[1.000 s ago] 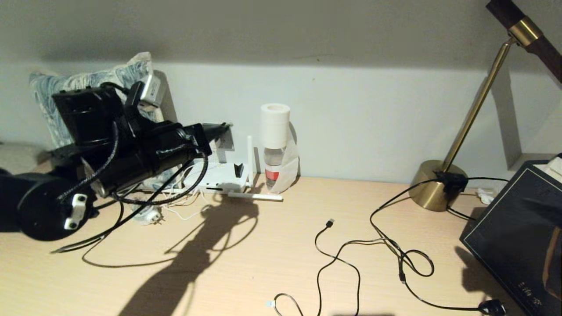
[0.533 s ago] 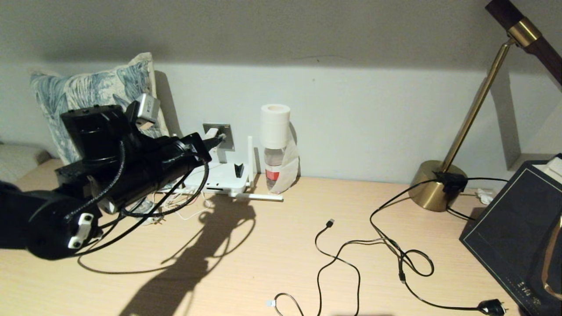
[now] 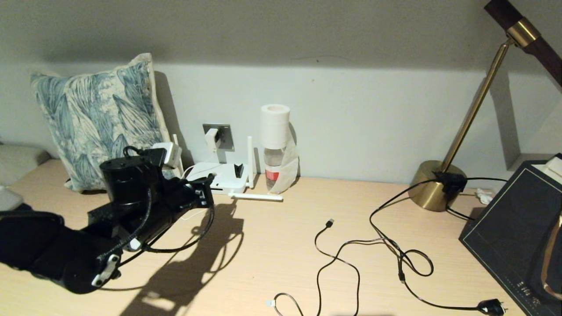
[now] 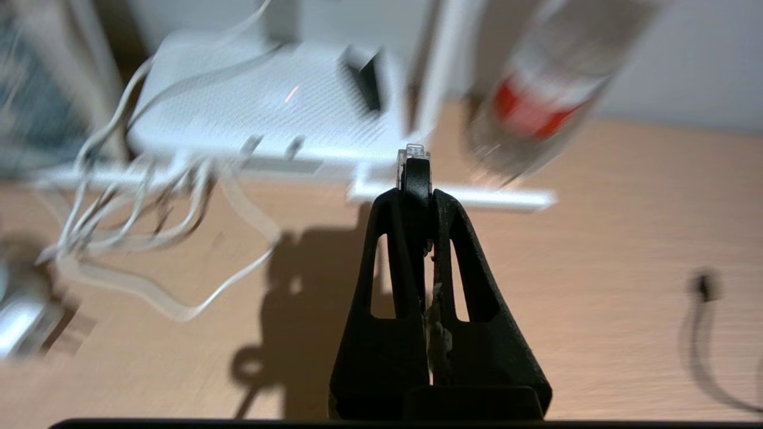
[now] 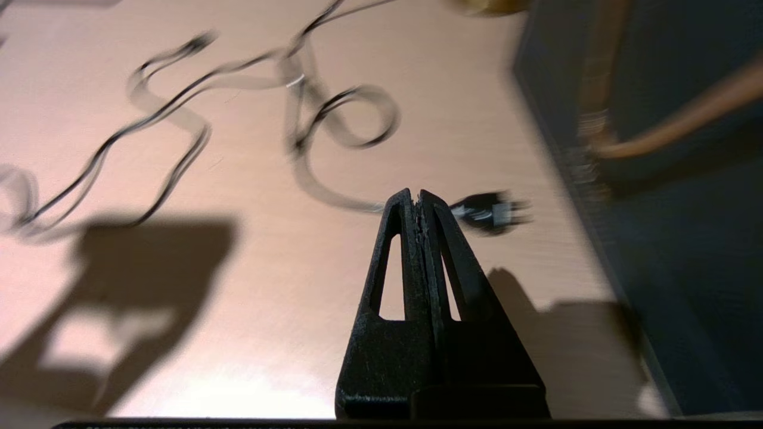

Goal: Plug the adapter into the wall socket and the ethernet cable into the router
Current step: Align cable and router interface

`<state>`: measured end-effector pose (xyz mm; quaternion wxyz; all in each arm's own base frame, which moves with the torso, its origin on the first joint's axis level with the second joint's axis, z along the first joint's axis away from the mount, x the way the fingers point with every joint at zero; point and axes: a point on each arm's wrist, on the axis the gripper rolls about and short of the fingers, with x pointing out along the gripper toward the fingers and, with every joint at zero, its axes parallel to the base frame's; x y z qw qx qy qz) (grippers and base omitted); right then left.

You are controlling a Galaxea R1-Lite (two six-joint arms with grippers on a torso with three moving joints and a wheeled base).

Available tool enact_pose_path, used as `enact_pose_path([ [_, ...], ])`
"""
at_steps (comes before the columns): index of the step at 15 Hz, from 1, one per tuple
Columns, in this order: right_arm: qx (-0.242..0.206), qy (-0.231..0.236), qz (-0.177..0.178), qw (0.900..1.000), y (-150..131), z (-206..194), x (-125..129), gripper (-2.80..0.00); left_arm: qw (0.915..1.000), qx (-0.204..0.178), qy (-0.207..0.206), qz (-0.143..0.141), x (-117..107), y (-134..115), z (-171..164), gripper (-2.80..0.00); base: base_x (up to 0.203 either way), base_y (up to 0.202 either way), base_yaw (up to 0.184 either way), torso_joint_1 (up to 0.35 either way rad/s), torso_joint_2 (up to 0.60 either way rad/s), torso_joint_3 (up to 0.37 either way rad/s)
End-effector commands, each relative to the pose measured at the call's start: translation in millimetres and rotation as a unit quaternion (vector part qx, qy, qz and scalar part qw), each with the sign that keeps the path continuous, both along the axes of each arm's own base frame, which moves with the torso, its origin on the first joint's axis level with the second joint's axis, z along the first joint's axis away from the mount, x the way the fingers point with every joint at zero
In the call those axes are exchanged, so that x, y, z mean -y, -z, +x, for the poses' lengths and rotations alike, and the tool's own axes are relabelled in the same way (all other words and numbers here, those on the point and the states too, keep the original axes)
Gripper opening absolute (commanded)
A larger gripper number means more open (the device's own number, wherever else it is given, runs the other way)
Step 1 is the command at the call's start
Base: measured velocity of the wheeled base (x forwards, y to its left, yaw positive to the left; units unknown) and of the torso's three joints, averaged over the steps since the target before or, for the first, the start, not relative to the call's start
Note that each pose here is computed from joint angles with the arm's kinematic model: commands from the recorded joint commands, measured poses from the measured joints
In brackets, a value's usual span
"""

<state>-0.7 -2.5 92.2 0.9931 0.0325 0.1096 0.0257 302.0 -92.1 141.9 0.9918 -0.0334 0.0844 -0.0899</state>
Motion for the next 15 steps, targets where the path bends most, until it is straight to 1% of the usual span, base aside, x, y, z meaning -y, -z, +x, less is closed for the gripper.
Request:
enact_pose_path([
  [1,-0.04,-0.022,-0.021,0.999,8.7,-2.4,-0.5,-2.8,0.9989,-0.039,-0.02,0.014,-7.3,26.2,4.0,-2.8,0.0,0.0,0.0,0.0,0.0,0.0],
  [2,-0.07,-0.016,-0.041,0.997,10.3,-5.2,-0.4,-2.8,0.9985,-0.045,-0.027,0.015,-11.1,30.4,6.9,-2.8,0.0,0.0,0.0,0.0,0.0,0.0],
  [3,-0.08,0.005,-0.052,0.995,9.9,-6.8,-0.8,-2.8,0.9979,-0.053,-0.033,0.018,-14.5,35.7,9.6,-2.8,0.0,0.0,0.0,0.0,0.0,0.0],
  [4,-0.081,0.034,-0.057,0.994,9.8,-8.3,-1.6,-2.8,0.9969,-0.064,-0.041,0.02,-18.7,43.0,12.8,-2.8,0.0,0.0,0.0,0.0,0.0,0.0],
  [5,-0.077,0.049,-0.059,0.994,10.0,-10.1,-2.2,-2.8,0.9957,-0.076,-0.049,0.021,-24.4,51.3,17.0,-2.8,0.0,0.0,0.0,0.0,0.0,0.0],
  [6,-0.064,0.046,-0.061,0.995,10.3,-12.7,-2.4,-2.8,0.9946,-0.083,-0.058,0.02,-31.9,57.6,21.3,-2.8,0.0,0.0,0.0,0.0,0.0,0.0],
  [8,0.01,0.017,-0.069,0.997,13.0,-24.6,-3.3,-2.8,0.9945,-0.083,-0.061,0.019,-42.2,67.3,28.5,-2.8,0.0,0.0,0.0,0.0,0.0,0.0],
  [9,0.037,0.006,-0.075,0.996,14.5,-28.7,-3.5,-2.8,0.9941,-0.085,-0.062,0.028,-45.9,74.7,34.2,-2.8,0.0,0.0,0.0,0.0,0.0,0.0],
  [10,0.048,-0.003,-0.076,0.996,15.2,-30.4,-3.7,-2.8,0.9935,-0.087,-0.064,0.037,-50.6,83.3,40.2,-2.8,0.0,0.0,0.0,0.0,0.0,0.0],
  [11,0.046,0.004,-0.062,0.997,15.5,-30.2,-3.2,-2.8,0.9938,-0.081,-0.067,0.038,-56.6,89.0,44.2,-2.8,0.0,0.0,0.0,0.0,0.0,0.0],
  [12,0.044,0.022,-0.061,0.997,15.6,-30.1,-2.4,-2.8,0.9944,-0.077,-0.062,0.037,-58.9,95.2,47.5,-2.8,0.0,0.0,0.0,0.0,0.0,0.0],
  [13,0.044,0.031,-0.059,0.997,14.9,-30.2,-2.1,-2.8,0.9955,-0.068,-0.055,0.036,-59.5,100.3,51.3,-2.8,0.0,0.0,0.0,0.0,0.0,0.0],
  [15,0.044,0.032,-0.059,0.997,14.8,-30.2,-2.1,-2.8,0.9974,-0.044,-0.047,0.032,-58.7,104.7,58.7,-2.8,0.0,0.0,0.0,0.0,0.0,0.0],
])
